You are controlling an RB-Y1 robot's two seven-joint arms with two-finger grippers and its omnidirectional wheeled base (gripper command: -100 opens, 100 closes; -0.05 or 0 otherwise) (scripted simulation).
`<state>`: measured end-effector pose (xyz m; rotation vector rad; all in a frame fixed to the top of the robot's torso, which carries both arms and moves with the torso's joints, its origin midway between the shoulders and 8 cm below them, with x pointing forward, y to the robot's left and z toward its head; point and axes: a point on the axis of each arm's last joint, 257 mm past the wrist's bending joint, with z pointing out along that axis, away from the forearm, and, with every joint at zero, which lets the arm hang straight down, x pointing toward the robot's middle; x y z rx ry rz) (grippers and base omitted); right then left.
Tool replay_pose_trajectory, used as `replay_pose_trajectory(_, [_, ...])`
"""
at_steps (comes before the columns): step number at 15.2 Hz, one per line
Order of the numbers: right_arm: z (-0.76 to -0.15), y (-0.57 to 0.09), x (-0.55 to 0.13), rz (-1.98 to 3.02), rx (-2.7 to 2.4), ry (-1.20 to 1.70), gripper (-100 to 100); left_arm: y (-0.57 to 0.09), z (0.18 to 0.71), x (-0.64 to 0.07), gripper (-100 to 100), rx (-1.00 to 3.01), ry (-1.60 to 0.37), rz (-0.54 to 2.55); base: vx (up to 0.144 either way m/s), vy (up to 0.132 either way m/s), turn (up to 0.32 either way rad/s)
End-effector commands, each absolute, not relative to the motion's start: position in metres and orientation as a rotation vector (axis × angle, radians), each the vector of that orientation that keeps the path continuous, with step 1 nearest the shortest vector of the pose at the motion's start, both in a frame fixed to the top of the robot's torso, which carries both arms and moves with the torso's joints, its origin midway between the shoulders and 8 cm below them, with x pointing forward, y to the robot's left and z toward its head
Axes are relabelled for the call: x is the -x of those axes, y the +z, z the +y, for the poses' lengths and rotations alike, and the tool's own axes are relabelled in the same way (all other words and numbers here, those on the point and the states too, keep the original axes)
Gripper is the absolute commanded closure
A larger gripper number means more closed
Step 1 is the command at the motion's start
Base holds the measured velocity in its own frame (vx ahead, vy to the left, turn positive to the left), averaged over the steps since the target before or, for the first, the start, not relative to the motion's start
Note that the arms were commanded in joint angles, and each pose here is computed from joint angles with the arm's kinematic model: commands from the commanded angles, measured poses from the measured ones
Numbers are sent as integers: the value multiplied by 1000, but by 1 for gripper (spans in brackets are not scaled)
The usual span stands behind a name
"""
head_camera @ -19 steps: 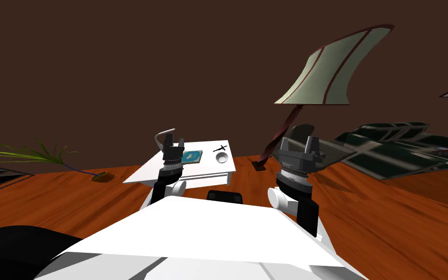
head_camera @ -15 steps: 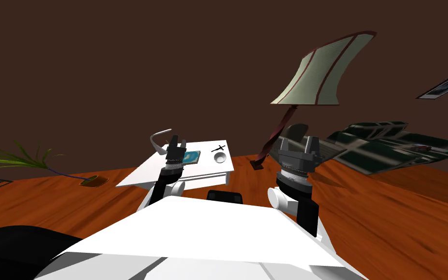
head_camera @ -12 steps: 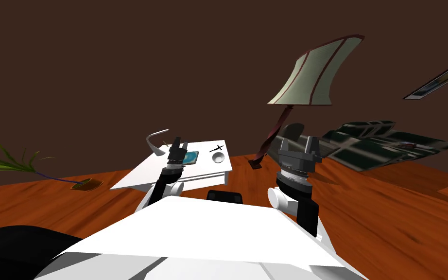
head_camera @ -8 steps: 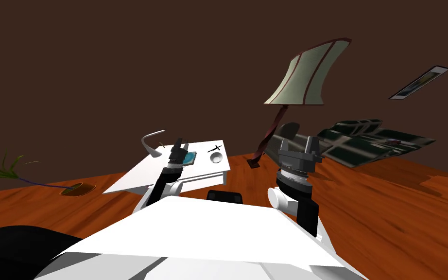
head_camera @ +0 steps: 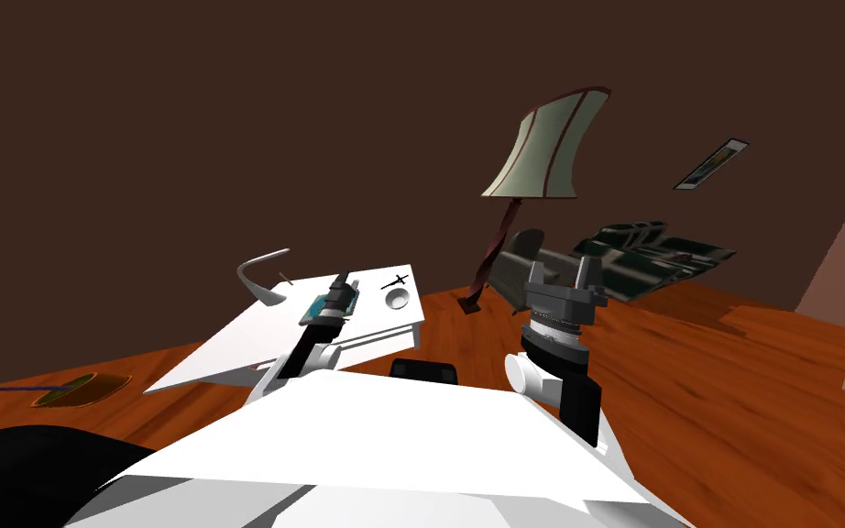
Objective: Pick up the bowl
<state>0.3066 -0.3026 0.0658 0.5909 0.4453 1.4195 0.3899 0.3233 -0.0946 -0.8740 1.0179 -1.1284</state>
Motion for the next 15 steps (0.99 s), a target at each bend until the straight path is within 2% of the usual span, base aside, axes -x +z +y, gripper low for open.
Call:
replay_pose_trajectory(1, [-303, 66, -307, 445, -591, 1420, 0, -119, 333, -394, -100, 953, -1116, 1055, 18, -87, -141])
replay_pose_trajectory(15, [-303, 66, -307, 445, -591, 1420, 0, -220, 381, -393, -100, 1316, -1001, 1172, 17, -63, -118])
